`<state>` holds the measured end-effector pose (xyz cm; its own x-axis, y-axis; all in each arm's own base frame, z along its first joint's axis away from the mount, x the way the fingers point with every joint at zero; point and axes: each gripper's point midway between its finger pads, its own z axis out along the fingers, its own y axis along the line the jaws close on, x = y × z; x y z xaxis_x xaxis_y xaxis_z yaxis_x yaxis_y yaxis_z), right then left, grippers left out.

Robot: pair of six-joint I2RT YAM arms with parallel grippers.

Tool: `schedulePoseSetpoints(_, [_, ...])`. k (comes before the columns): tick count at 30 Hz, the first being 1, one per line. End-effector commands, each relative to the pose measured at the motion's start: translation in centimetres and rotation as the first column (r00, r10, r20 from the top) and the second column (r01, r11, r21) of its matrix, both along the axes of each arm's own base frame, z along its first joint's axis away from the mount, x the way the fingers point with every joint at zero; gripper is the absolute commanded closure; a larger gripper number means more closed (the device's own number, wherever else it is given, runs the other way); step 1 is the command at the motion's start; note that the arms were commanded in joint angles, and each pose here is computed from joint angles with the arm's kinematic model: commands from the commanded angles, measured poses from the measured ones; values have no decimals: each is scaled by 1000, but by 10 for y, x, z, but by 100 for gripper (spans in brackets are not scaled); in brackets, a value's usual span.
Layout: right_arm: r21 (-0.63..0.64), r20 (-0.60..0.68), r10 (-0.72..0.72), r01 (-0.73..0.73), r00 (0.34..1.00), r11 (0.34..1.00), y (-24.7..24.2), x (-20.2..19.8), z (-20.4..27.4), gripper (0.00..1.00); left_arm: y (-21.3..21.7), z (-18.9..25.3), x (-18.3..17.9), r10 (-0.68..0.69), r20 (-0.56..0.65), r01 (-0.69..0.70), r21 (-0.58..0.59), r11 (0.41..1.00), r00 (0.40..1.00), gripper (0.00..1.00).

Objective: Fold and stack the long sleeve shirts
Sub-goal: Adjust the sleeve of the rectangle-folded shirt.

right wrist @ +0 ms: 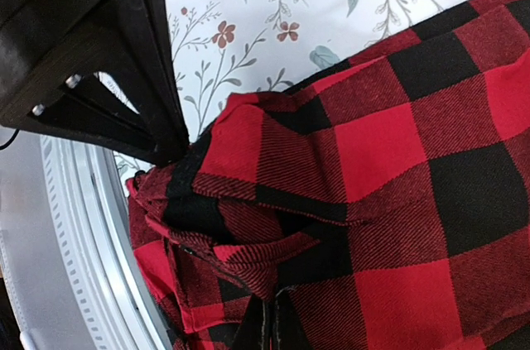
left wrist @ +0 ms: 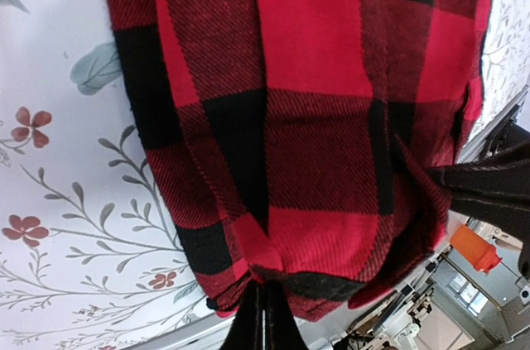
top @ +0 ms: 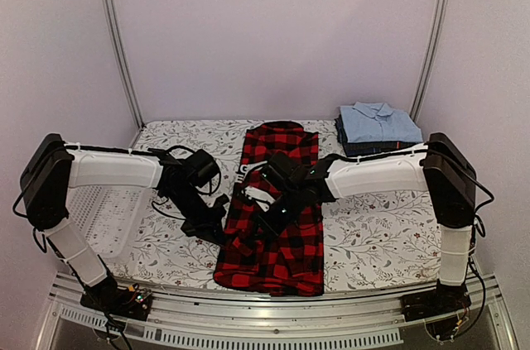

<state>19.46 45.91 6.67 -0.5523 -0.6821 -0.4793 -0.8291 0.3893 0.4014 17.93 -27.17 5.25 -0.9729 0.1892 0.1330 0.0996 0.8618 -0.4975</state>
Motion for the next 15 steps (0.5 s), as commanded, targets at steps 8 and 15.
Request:
schedulePoseSetpoints(8, [-38,-103,69,-73,992,997,-6,-22,-7,98,2,-2,-13,-21,-36,20,-20,1000,999,94])
schedulePoseSetpoints(15, [-27,-5,-22,22,1000,999,-6,4,13,54,3,9,5,10,57,-9,-16,1000,998,68])
